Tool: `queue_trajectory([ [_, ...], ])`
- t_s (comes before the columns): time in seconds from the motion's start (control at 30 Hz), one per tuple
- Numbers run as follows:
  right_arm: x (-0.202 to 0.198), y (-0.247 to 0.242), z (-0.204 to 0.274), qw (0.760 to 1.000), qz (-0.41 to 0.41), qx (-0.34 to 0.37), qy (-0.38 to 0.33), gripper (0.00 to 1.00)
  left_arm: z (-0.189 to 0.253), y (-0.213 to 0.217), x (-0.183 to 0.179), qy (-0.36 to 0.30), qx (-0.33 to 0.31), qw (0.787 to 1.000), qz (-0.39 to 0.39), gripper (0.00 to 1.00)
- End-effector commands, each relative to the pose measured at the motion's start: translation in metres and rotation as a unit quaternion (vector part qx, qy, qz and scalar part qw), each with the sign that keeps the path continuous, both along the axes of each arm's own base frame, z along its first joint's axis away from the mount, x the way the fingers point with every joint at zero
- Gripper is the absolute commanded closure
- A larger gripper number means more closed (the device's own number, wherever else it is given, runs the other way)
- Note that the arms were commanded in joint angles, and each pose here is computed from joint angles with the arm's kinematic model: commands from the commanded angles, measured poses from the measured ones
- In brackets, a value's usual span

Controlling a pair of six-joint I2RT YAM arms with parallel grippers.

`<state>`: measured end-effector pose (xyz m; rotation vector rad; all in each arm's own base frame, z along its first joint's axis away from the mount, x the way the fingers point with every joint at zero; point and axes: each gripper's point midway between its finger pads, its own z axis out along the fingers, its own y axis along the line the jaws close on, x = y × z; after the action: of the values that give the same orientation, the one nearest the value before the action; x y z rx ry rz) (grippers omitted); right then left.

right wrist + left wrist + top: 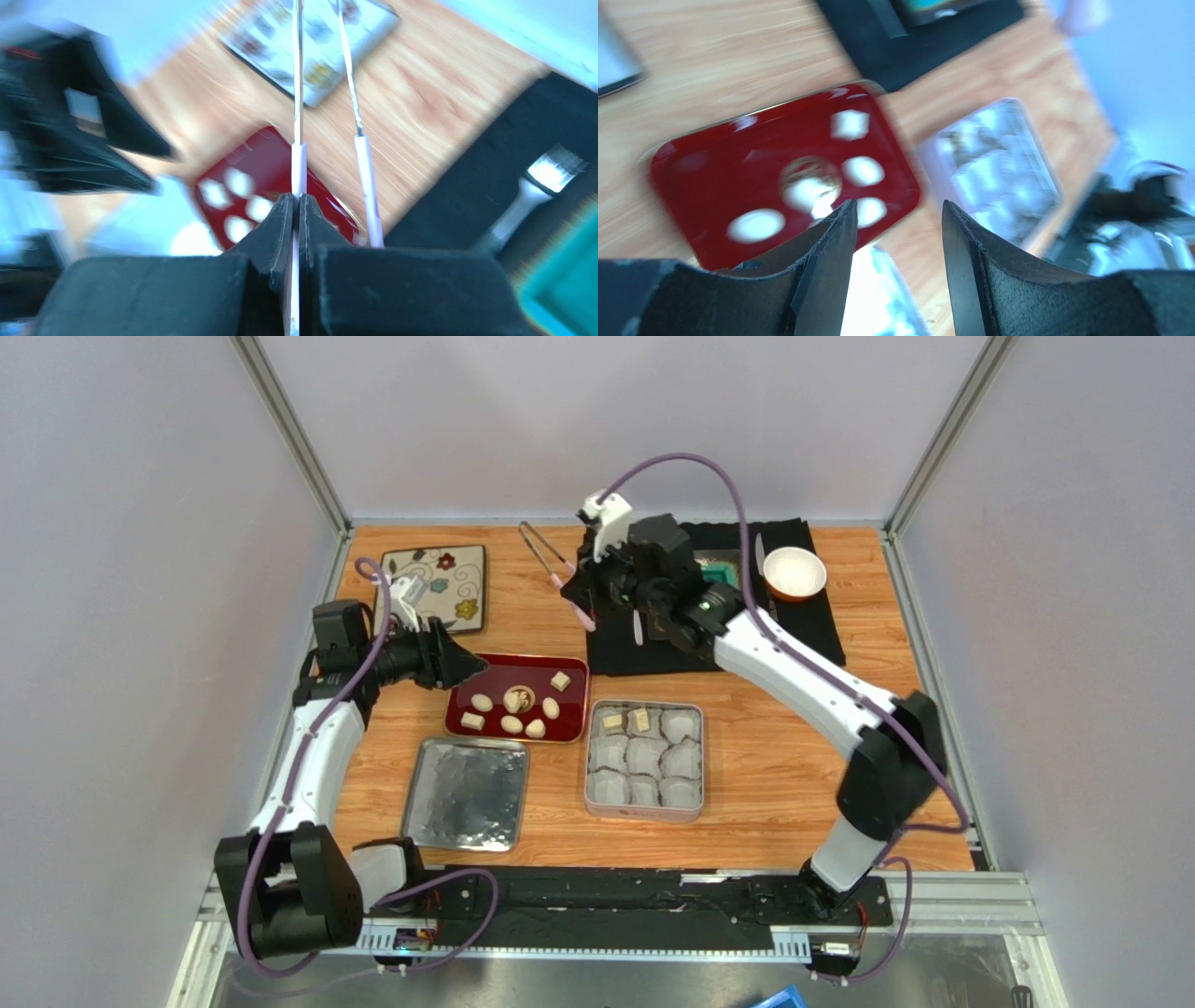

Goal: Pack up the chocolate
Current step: Pick up the clamp from the center of the board.

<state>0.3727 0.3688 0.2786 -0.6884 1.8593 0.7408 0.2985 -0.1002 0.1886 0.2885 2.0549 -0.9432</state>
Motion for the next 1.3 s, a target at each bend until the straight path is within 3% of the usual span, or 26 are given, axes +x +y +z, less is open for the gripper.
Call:
queue_trajectory([
  [0.0, -0.047, 0.020, 0.095, 0.959, 0.079, 0.274, -0.002, 1.00, 0.071, -0.040, -0.044, -0.029, -0.163, 0.975, -0.148, 0.43],
  [0.03, -0.051, 0.019, 0.113, 0.945, 0.091, 0.314, -0.020, 1.00, 0.078, -0.042, -0.052, -0.026, -0.175, 0.969, -0.169, 0.43],
  [0.07, -0.060, 0.021, 0.106, 0.934, 0.104, 0.340, 0.024, 1.00, 0.086, -0.043, -0.054, -0.043, -0.176, 0.967, -0.182, 0.43],
  [0.23, -0.082, 0.028, 0.125, 0.873, 0.178, 0.450, 0.063, 1.00, 0.109, -0.048, -0.080, -0.070, -0.174, 0.957, -0.222, 0.43],
  [0.43, -0.091, 0.024, 0.132, 0.811, 0.222, 0.532, 0.101, 1.00, 0.122, -0.048, -0.090, -0.099, -0.156, 0.955, -0.232, 0.43],
  [0.53, -0.092, 0.025, 0.132, 0.793, 0.230, 0.553, 0.114, 1.00, 0.118, -0.048, -0.084, -0.098, -0.154, 0.959, -0.219, 0.44],
  [0.77, -0.102, 0.037, 0.131, 0.795, 0.244, 0.543, 0.120, 1.00, 0.122, -0.045, -0.068, -0.108, -0.160, 0.964, -0.183, 0.43],
  [1.27, -0.101, 0.058, 0.119, 0.804, 0.253, 0.520, 0.138, 1.00, 0.141, -0.049, -0.080, -0.122, -0.175, 0.954, -0.212, 0.32],
])
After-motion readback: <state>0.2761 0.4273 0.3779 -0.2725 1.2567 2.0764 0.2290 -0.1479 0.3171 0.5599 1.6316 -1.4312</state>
